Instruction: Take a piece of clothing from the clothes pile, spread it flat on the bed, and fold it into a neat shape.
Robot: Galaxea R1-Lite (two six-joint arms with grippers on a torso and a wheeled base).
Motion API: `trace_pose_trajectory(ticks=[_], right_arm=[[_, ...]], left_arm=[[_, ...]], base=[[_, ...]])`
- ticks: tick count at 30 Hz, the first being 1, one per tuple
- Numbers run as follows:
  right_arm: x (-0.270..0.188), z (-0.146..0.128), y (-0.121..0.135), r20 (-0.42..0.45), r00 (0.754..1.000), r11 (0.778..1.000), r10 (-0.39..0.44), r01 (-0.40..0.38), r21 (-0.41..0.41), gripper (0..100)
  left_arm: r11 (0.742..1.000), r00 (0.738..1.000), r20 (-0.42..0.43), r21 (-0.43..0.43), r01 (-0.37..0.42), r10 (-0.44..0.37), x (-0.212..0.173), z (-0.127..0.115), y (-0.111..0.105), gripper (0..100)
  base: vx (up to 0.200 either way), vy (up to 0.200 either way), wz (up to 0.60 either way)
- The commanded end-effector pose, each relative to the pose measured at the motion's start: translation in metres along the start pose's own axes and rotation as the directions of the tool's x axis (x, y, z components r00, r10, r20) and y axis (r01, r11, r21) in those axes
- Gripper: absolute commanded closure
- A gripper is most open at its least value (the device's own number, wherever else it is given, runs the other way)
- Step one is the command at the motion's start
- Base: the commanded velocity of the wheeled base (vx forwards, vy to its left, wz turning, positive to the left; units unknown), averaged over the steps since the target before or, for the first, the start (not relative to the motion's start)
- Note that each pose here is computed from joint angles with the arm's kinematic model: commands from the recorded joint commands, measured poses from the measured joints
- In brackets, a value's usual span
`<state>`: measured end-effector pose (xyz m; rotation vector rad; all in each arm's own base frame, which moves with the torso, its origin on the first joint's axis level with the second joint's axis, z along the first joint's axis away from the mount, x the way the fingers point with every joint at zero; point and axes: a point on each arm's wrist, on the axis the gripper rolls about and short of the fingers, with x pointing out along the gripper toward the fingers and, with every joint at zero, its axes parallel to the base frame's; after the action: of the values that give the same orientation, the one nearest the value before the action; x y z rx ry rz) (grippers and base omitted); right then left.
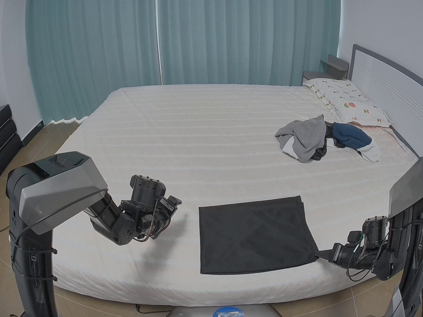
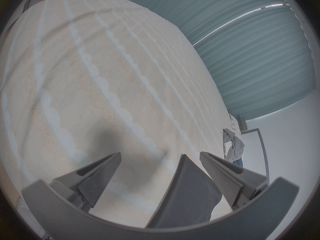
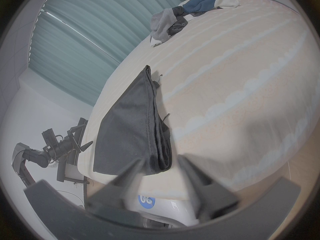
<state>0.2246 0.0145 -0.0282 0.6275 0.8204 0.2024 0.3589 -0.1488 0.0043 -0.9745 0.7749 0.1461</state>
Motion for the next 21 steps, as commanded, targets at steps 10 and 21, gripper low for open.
trace_pose_trajectory(ticks=[10,21], right_arm=[[0.006,0.033,0.01,0.158,0.983,0.979,0.098,-0.123,0.162,0],[0.009,0.043,0.012,0.195,0.973,0.943,0.122,-0.175,0.282,0]], left_arm=[[1.0,1.0,0.002,-0.012,0.002,-0.002,-0.003,0.002,0.0,0],[1.0,1.0,0.002,-0.013,0.007,-0.007,-0.004,0.002,-0.001,0]], base=[[0.0,0.0,0.0],[-0.109,0.0,0.0]])
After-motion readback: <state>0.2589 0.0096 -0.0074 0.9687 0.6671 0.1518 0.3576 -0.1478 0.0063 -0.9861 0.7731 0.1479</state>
